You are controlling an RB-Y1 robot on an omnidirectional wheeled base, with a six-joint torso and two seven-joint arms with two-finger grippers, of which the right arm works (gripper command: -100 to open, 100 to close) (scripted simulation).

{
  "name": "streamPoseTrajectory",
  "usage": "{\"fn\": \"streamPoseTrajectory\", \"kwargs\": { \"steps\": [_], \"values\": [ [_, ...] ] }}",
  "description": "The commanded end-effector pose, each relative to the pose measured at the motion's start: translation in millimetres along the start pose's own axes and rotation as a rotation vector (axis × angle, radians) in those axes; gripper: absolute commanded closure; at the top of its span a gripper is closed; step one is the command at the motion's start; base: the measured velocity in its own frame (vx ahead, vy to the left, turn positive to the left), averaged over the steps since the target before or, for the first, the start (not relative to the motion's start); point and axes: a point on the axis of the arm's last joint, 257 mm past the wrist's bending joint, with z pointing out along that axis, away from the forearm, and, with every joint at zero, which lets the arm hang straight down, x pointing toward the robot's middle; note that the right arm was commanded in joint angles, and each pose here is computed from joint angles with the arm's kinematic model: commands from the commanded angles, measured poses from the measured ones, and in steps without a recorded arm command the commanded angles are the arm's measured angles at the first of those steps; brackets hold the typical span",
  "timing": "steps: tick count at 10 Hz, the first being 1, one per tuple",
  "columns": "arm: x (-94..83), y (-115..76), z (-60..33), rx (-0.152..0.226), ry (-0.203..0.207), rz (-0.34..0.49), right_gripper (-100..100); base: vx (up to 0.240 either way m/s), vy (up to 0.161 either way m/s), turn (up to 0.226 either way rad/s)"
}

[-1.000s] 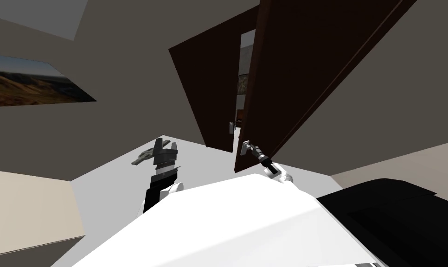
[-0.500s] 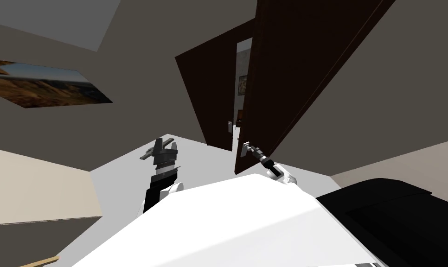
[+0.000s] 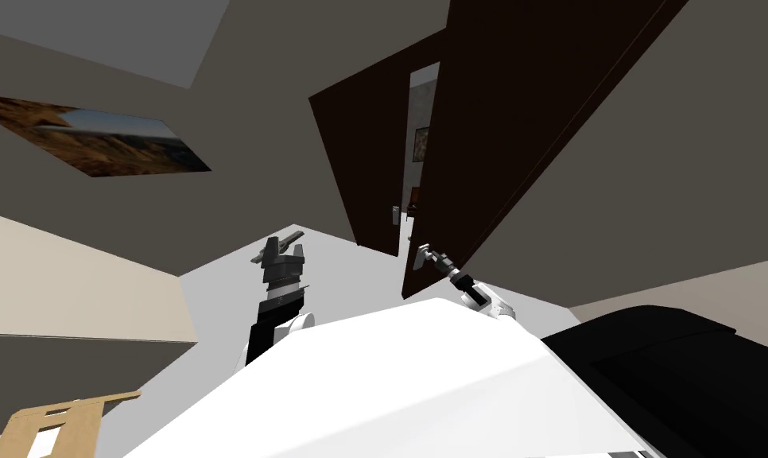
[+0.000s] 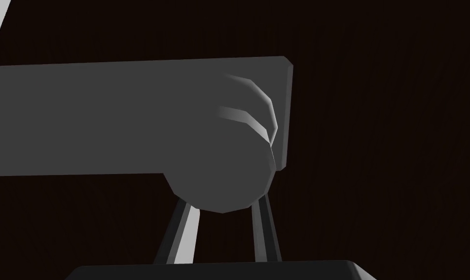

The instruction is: Pull the door open

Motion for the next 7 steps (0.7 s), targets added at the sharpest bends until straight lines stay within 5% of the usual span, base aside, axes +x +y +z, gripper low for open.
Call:
{"fn": "streamPoseTrajectory", "kwargs": {
  "steps": [1, 7],
  "values": [
    [8.5, -2.6, -4.8, 0.0, 0.027, 0.007, 100, -0.164, -0.07, 0.107],
    [14.8, -3.7, -22.4, -0.002, 0.095, 0.014, 100, -0.189, -0.111, 0.12]
  ]
}}
